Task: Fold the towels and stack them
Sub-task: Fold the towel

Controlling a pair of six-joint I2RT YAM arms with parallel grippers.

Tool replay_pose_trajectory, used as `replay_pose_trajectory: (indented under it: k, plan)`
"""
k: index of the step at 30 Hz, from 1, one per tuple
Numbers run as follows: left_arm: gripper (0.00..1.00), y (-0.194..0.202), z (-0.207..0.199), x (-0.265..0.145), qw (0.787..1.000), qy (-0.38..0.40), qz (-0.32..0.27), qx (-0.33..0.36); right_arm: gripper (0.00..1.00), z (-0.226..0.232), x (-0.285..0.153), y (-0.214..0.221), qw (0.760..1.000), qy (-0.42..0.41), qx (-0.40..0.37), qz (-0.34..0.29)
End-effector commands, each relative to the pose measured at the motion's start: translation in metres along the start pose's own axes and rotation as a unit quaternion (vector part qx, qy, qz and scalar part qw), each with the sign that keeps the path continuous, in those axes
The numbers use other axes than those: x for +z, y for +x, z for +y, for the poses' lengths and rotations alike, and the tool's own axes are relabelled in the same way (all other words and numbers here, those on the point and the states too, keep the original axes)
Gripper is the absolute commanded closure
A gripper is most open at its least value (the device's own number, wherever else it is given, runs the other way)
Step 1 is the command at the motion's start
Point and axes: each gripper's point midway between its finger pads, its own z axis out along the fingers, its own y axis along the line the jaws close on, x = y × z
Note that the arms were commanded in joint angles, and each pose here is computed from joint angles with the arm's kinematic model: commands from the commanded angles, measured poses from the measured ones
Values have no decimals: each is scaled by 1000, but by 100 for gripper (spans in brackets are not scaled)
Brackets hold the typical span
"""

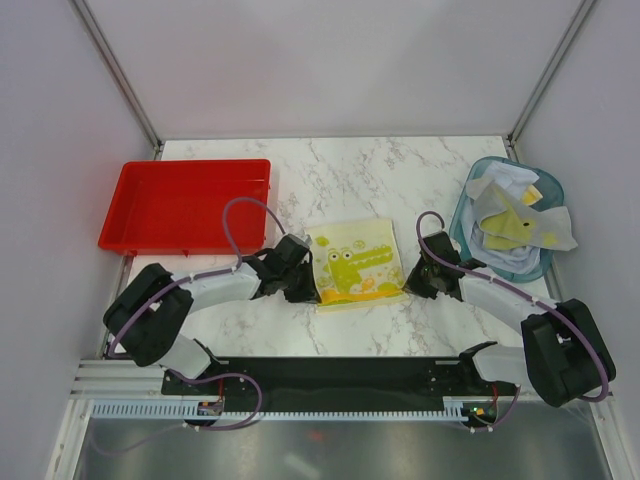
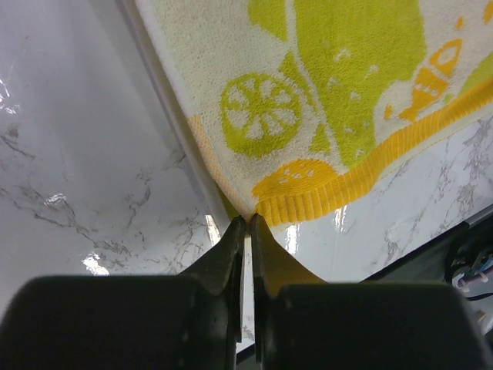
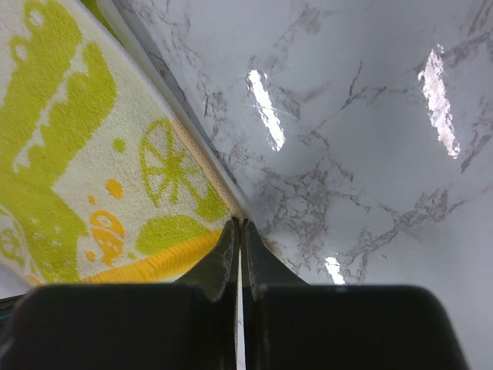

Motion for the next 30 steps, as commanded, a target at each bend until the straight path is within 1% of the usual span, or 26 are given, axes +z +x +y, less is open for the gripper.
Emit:
replay_pose_trajectory:
  k: [1, 4, 11, 19, 24, 25, 26, 28, 30]
  plan:
    - [92, -9, -10, 3, 1000, 8, -17, -14, 100, -6, 0, -1, 1000, 9, -7, -9]
    - [98, -9, -11, 0, 1000, 7, -16, -15, 100, -3, -2, -2, 1000, 6, -11, -10]
    - [98, -12, -13, -9, 1000, 0, -18, -19, 100, 0, -12, -11, 999, 8, -29, -19]
    - [98, -17, -27, -24, 999, 14, -20, -31, 100, 8, -24, -23, 997, 8, -65, -30]
    - [98, -8, -30, -24, 999, 19, -5, -31, 100, 6, -26, -22, 997, 13, -73, -25]
    - [98, -6, -29, -23, 999, 17, -3, -32, 98, 5, -26, -22, 997, 14, -72, -25]
    - [98, -1, -27, -20, 999, 13, 3, -31, 91, 5, -26, -21, 997, 14, -73, -24]
    - [98, 6, -21, -17, 999, 4, 12, -34, 82, 2, -26, -20, 997, 19, -75, -21]
    - [98, 16, -16, -11, 999, -5, 22, -32, 80, -1, -24, -18, 996, 24, -79, -17]
